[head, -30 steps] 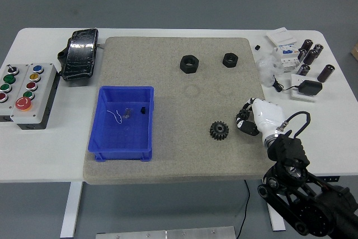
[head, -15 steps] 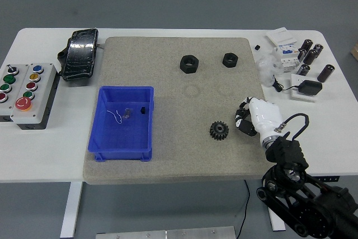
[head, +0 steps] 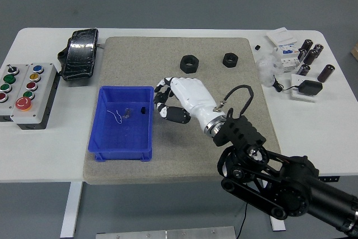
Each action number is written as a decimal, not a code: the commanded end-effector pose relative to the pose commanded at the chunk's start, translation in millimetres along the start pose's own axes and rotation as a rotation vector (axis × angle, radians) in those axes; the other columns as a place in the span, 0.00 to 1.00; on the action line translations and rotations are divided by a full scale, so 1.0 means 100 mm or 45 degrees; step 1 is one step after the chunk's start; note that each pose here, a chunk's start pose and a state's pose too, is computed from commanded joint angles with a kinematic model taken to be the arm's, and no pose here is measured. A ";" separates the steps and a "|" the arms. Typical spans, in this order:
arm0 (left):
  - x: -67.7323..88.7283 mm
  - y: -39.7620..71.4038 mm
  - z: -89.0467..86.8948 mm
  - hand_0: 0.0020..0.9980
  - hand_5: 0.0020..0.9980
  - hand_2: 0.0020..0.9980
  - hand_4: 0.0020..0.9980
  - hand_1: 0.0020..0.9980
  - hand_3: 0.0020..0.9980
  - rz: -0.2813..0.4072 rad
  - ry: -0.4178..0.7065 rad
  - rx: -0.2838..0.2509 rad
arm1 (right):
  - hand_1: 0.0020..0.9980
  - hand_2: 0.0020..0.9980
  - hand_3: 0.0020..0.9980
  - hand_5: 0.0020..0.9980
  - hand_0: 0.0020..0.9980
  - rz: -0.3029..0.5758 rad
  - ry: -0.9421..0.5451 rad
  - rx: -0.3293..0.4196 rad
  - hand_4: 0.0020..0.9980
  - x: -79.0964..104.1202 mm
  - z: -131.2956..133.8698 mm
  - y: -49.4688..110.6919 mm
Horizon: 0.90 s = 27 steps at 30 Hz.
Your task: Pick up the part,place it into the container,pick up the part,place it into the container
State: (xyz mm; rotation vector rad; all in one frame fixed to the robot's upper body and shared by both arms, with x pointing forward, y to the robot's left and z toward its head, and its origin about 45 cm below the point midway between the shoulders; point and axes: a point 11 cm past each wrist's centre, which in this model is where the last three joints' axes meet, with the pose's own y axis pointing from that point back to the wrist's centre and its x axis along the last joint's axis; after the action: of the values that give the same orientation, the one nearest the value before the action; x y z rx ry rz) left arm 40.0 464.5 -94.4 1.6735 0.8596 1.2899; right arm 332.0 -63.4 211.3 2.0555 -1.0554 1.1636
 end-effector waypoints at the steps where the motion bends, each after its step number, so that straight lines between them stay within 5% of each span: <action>1: 0.00 0.00 0.00 0.67 0.31 0.57 0.66 0.61 0.62 0.000 0.000 -0.001 | 0.58 0.49 0.54 0.02 0.59 -0.028 -0.009 0.042 0.07 -0.03 -0.08 -0.03; 2: 0.00 0.00 0.00 0.67 0.31 0.57 0.67 0.61 0.62 0.000 0.000 -0.001 | 0.66 0.65 0.68 0.20 0.60 -0.049 -0.019 0.076 0.23 -0.06 -0.14 -0.05; 7: -0.01 0.00 -0.02 0.67 0.31 0.57 0.67 0.61 0.62 -0.003 -0.001 0.006 | 0.66 0.65 0.68 0.20 0.60 -0.135 -0.086 0.176 0.23 -0.20 -0.31 -0.08; 8: -0.01 0.00 -0.02 0.67 0.32 0.55 0.67 0.61 0.62 -0.004 -0.001 0.008 | 0.72 0.74 0.74 0.21 0.61 -0.149 -0.101 0.176 0.43 -0.22 -0.31 -0.08; 13: -0.01 0.00 -0.04 0.67 0.32 0.55 0.67 0.61 0.62 -0.006 -0.002 0.014 | 0.72 0.74 0.74 0.21 0.61 -0.203 -0.115 0.123 0.43 -0.30 -0.27 -0.09; 14: -0.01 0.00 -0.04 0.67 0.32 0.55 0.66 0.61 0.62 -0.006 -0.003 0.014 | 0.74 0.77 0.76 0.21 0.62 -0.207 -0.103 0.110 0.53 -0.31 -0.26 -0.10; 19: 0.00 0.00 -0.03 0.67 0.32 0.55 0.66 0.61 0.62 -0.004 -0.002 0.011 | 0.74 0.77 0.76 0.21 0.62 -0.212 -0.044 0.078 0.53 -0.33 -0.19 -0.10; 21: 0.00 0.00 -0.02 0.67 0.32 0.55 0.66 0.61 0.62 -0.005 -0.003 0.010 | 0.74 0.79 0.77 0.22 0.62 -0.210 -0.037 0.075 0.62 -0.33 -0.18 -0.10; 27: -0.02 0.00 -0.01 0.67 0.32 0.55 0.66 0.61 0.62 -0.009 -0.005 0.007 | 0.73 0.77 0.77 0.23 0.59 -0.105 -0.051 0.004 0.63 -0.16 -0.01 -0.03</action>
State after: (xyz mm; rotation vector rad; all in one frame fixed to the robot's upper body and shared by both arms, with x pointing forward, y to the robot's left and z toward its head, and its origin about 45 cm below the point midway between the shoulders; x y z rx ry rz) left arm 38.6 463.1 -95.0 1.6756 0.8667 1.2803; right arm 329.0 -54.8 197.5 2.1126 -0.9783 1.0879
